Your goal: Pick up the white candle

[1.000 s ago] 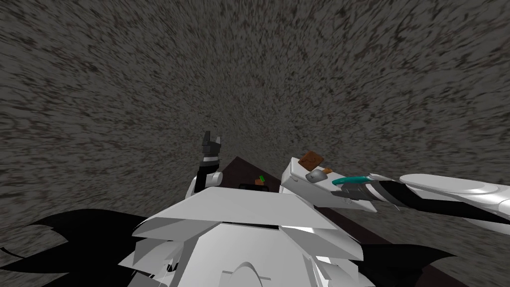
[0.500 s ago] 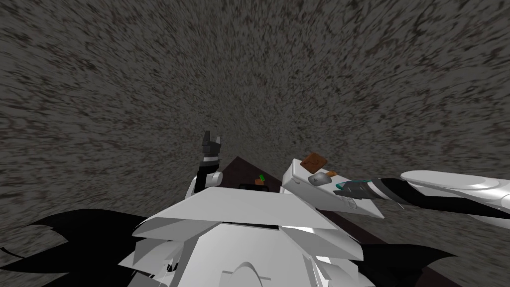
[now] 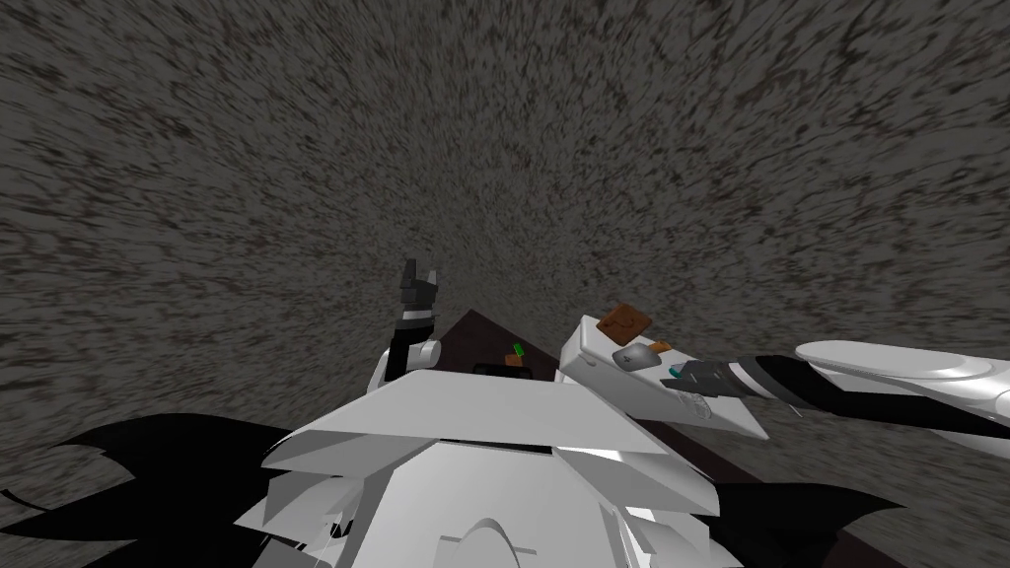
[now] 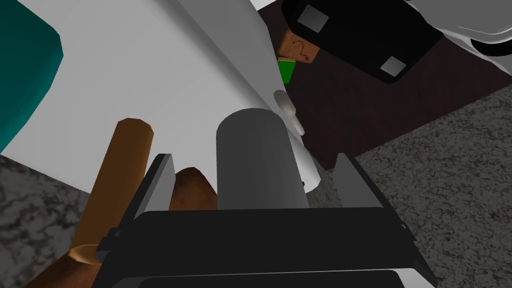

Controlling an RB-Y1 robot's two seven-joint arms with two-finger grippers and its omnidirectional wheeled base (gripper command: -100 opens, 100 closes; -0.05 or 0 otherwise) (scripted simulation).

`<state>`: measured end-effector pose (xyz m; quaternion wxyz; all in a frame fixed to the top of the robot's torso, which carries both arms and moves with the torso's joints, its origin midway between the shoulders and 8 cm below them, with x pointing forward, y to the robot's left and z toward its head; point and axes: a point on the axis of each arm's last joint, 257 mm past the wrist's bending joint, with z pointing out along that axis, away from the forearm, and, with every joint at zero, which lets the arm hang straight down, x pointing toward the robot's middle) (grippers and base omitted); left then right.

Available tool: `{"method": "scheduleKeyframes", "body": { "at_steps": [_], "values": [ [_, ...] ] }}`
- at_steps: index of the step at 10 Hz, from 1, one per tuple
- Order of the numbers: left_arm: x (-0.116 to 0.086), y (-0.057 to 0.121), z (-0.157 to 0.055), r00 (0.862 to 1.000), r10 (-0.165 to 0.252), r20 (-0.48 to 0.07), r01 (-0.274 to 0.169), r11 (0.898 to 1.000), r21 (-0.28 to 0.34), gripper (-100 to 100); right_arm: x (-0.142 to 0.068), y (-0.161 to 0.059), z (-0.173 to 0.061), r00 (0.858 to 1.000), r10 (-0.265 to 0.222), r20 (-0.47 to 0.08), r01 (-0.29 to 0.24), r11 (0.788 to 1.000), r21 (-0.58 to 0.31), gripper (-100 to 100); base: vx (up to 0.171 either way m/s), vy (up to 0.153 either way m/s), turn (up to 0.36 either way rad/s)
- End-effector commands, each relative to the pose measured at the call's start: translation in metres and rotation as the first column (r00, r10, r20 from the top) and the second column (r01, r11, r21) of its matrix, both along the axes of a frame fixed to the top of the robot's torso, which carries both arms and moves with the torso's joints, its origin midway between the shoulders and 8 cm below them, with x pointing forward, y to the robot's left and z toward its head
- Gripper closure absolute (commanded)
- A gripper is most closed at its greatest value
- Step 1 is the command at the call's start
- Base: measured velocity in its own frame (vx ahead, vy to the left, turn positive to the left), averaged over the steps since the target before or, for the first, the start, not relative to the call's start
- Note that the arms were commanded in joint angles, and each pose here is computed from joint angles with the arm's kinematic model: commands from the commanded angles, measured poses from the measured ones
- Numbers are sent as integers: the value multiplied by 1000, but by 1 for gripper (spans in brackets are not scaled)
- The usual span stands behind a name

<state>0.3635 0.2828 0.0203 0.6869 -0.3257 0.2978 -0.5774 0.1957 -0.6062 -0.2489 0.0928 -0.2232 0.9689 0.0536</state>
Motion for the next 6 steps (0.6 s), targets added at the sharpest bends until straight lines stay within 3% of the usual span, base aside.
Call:
{"method": "scheduleKeyframes", "body": {
  "at_steps": [1, 5, 6],
  "values": [
    [0, 0, 0, 1000, 0, 0, 0, 1000, 0, 0, -8, -3, -10, 1000, -8, 1, 8, 1000, -1, -100, 9, -7, 52],
    [0, 0, 0, 1000, 0, 0, 0, 1000, 0, 0, -15, -4, -18, 1000, -15, 1, 15, 1000, -1, -100, 7, 1, 25],
    [0, 0, 0, 1000, 0, 0, 0, 1000, 0, 0, -15, -4, -18, 1000, -16, 1, 16, 1000, -2, 100, 0, 0, 0]
  ]
}}
